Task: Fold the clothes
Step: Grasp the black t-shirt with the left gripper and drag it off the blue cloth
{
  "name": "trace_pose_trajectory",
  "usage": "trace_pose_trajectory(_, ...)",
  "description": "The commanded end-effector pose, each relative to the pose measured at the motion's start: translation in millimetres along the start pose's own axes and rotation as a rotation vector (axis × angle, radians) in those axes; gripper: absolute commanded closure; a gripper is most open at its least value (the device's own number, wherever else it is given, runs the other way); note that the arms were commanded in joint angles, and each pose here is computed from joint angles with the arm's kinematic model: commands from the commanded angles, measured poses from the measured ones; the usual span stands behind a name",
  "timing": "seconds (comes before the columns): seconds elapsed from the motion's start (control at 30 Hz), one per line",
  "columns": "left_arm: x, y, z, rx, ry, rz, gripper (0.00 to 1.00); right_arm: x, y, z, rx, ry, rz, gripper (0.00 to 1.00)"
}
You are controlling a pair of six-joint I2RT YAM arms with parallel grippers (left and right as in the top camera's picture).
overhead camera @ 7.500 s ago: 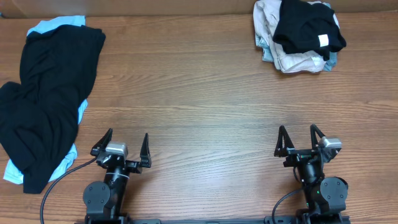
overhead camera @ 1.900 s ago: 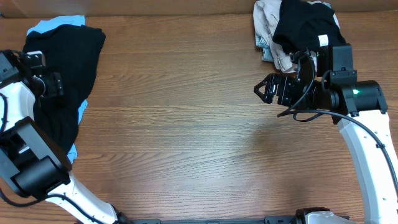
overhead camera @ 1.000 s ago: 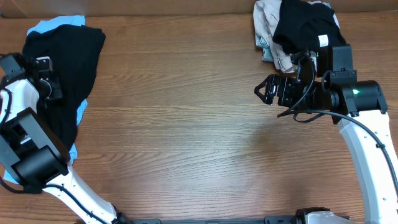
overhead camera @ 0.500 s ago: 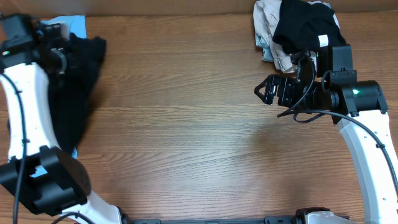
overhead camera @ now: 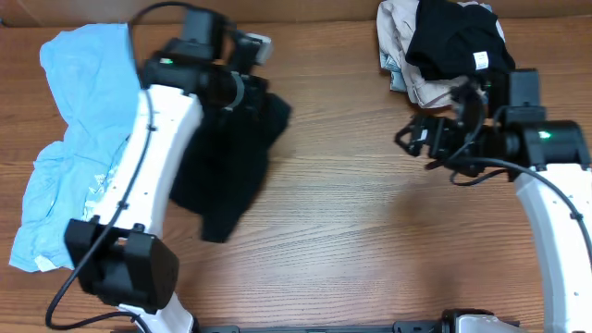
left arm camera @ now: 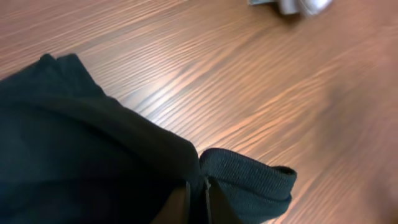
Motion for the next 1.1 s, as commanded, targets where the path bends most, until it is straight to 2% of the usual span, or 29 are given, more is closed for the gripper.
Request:
trace_pose_trajectory(0.0,-19.5,13.6,-28.5,0.004,-0.068,-0.020,0.95,32.2,10.3,-16.1,-0.065,-0.008,-0.116,0.04)
trace_pose_trajectory(0.1,-33.8,17.7,-44.7,-0.018,-0.094,-0.019,0.83,45.7,14.0,-31.0,-0.115,-0.022,-0.164,0.01)
trace_pose_trajectory(0.2,-40.8,20.1,-50.8,-0.043,-0.058,-0.019,0.64,52.2,15.8,-40.9,-0.130,-0.035,-0.183,0.00)
trace_pose_trajectory(0.23,-40.5,20.1,-48.6,-0.029,-0.021,-0.014,0.51,53.2,15.9,-42.5,-0.130,-0.033,-0.182,0.00)
trace_pose_trajectory(0.27,-38.3,19.8,-45.9,-0.005,0.012,-0.008,0.34,53.2,15.5,-43.0,-0.131,-0.034,-0.180,0.00)
trace_pose_trajectory(0.33,-29.9,18.1,-37.7,0.034,0.059,0.009,0.20,53.0,14.5,-43.2,-0.116,-0.037,-0.174,0.00)
trace_pose_trajectory(0.37,-24.7,15.7,-32.0,0.051,0.078,0.026,0.16,52.8,13.9,-43.2,-0.112,-0.039,-0.170,0.00)
trace_pose_trajectory(0.47,-5.6,0.0,-13.7,0.114,0.132,0.117,0.12,52.5,11.7,-43.8,-0.117,-0.042,-0.158,0.00)
trace_pose_trajectory(0.67,8.8,-45.2,17.3,0.296,0.224,0.329,0.12,50.4,8.8,-41.5,-0.113,-0.042,-0.140,0.00)
trace_pose_trajectory(0.9,-12.0,-105.2,29.3,0.461,0.364,0.562,0.12,35.5,2.1,-26.1,-0.050,-0.026,-0.087,0.00)
trace_pose_trajectory(1.07,-34.5,-133.4,40.4,0.507,0.401,0.590,0.12,14.6,-5.0,-13.1,0.013,-0.011,-0.029,0.00)
Point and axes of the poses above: each gripper's point midway between its finger pads, its own x axis back along the fingers, its own z axis along the line the jaws close on, y = z × x, the point moved 8 cm from there along x, back along the fingers, and after that the axes turned 8 degrees about -x, right-handed, at the moved point
